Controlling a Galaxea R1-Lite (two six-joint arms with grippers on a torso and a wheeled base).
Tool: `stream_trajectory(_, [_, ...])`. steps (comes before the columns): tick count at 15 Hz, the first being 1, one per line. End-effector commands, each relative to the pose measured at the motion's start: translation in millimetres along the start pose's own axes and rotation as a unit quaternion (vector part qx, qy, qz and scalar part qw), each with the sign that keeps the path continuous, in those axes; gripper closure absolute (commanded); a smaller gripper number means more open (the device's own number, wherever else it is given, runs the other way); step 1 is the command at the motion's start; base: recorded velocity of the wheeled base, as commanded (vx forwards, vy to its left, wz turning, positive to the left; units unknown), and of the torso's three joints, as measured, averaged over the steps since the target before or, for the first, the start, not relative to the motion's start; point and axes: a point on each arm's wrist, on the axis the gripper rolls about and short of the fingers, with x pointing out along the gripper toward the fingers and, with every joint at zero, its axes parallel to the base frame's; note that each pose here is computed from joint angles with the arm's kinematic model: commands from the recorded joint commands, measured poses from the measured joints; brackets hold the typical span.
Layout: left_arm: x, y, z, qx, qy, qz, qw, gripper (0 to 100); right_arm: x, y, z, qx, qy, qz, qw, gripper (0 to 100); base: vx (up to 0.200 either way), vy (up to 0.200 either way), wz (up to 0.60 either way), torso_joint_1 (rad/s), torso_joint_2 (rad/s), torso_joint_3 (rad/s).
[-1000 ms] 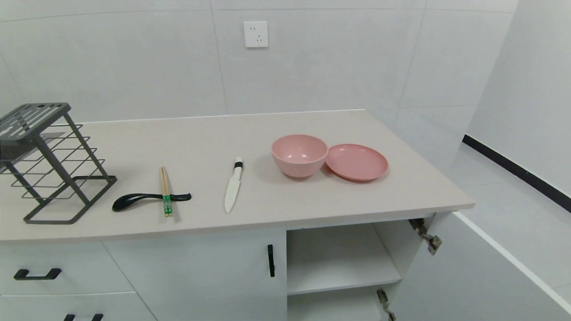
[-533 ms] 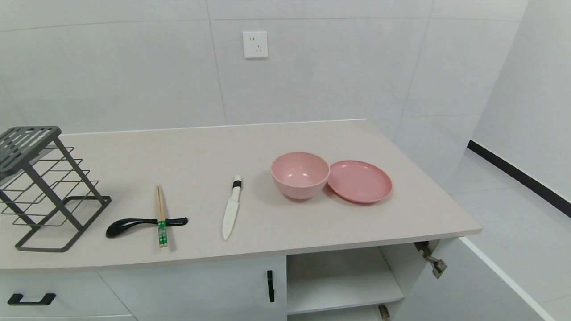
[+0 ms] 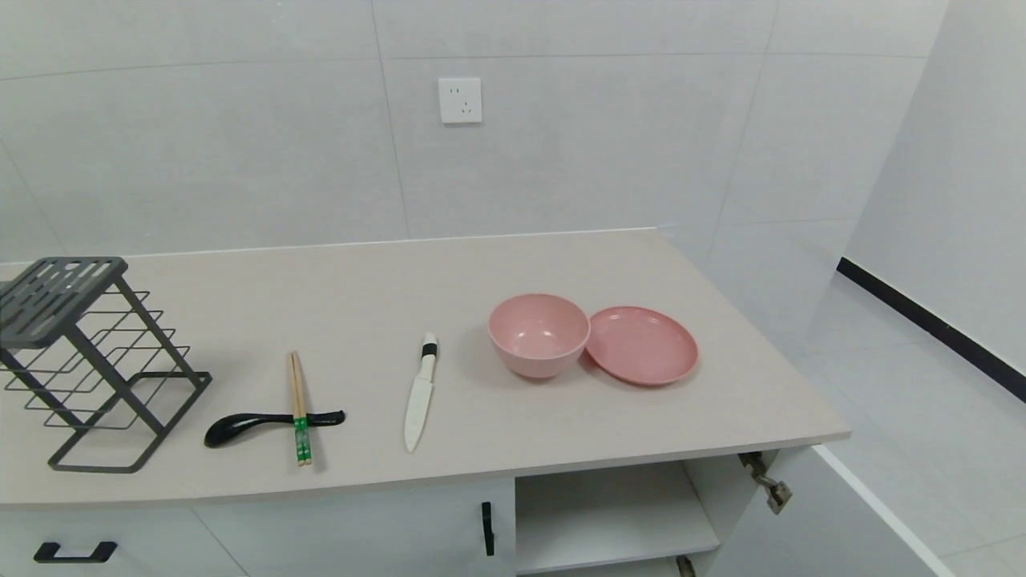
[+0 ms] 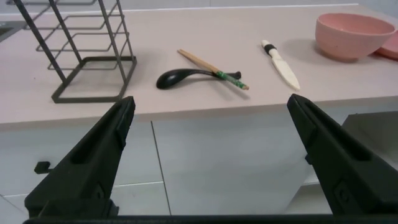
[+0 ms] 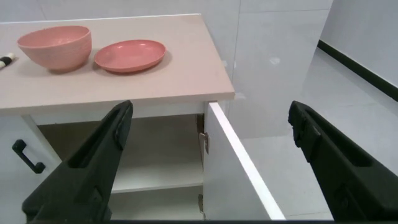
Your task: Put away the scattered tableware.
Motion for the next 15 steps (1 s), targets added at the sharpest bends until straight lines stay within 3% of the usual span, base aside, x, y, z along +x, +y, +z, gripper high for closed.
stream_trajectory(1, [0.1,0.0,0.0,0.0,0.001,0.0,1.0,0,0.1,0.0,0.0,0.0,0.001,0.0,1.0,0,0.0,0.0,0.0,0.286,-0.55,-0.261])
stream_trajectory(10, [0.1,0.0,0.0,0.0,0.001,0.0,1.0,0,0.1,0.0,0.0,0.001,0.001,0.0,1.0,0,0.0,0.0,0.0,0.203,-0.38,-0.181])
stream_trajectory(15, [0.1,0.0,0.0,0.0,0.001,0.0,1.0,0,0.1,0.0,0.0,0.001,0.001,0.0,1.0,0,0.0,0.0,0.0,0.026,-0.05,-0.025])
